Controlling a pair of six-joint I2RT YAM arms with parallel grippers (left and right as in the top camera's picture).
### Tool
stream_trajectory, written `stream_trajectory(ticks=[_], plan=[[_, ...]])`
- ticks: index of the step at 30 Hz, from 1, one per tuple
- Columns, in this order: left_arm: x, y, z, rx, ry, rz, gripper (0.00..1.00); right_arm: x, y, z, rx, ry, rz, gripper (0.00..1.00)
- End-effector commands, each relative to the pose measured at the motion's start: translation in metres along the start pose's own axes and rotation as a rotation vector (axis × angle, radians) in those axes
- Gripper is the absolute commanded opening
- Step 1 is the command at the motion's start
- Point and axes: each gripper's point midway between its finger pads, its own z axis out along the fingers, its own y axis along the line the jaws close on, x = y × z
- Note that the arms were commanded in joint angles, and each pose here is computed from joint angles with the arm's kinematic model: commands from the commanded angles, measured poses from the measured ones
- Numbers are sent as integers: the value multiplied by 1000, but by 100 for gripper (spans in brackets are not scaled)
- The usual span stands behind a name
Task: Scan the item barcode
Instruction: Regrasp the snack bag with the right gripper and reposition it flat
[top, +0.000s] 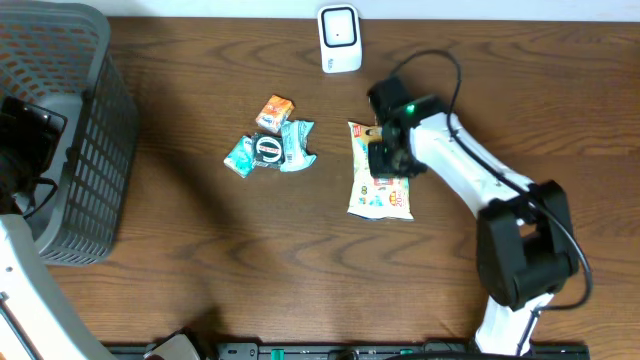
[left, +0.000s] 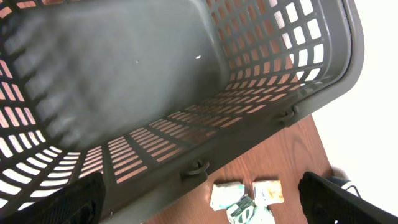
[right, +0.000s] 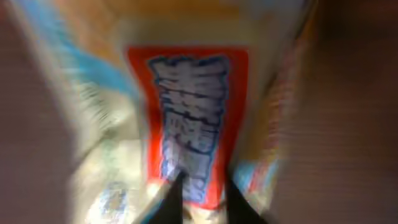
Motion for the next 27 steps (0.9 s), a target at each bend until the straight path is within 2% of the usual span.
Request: stream_trajectory(ticks=[1, 2, 5, 6, 7, 13, 15, 17, 18, 19, 20, 21, 24, 27], plan=[[-3, -1, -7, 9, -21, -9, 98, 23, -8, 32, 42, 84, -9, 35], [-3, -1, -7, 9, -21, -8, 98, 26, -9, 37, 46, 94, -10, 46], [-3, -1, -7, 9, -21, -8, 98, 27, -10, 40, 49, 104, -10, 68], [-3, -1, -7, 9, -21, -8, 98, 26, -9, 39, 48, 102, -10, 83], [-3, -1, -7, 9, -21, -8, 97, 25, -8, 37, 45, 103, -10, 90], [-3, -1, -7, 9, -21, -8, 98, 1, -1, -10, 39, 90, -14, 95], [-3, -1, -7, 9, -21, -8, 97, -12, 3, -29, 27, 58, -25, 91], [-3, -1, -7, 9, -21, -8, 98, -31, 8, -49, 13, -2, -33, 72], [-3, -1, -7, 9, -21, -8, 98, -39, 10, -55, 6, -30, -38, 59], [-3, -1, -7, 9, -21, -8, 98, -54, 14, -63, -5, -92, -51, 32], [-3, -1, -7, 9, -21, -8, 98, -58, 16, -63, -10, -109, -58, 20], [-3, -1, -7, 9, -21, -8, 98, -62, 17, -62, -11, -122, -64, 13], [-3, -1, -7, 9, -21, -8, 98, -62, 17, -48, -9, -115, -64, 6], [-3, -1, -7, 9, -21, -8, 98, -55, 15, -25, 3, -81, -65, 7]])
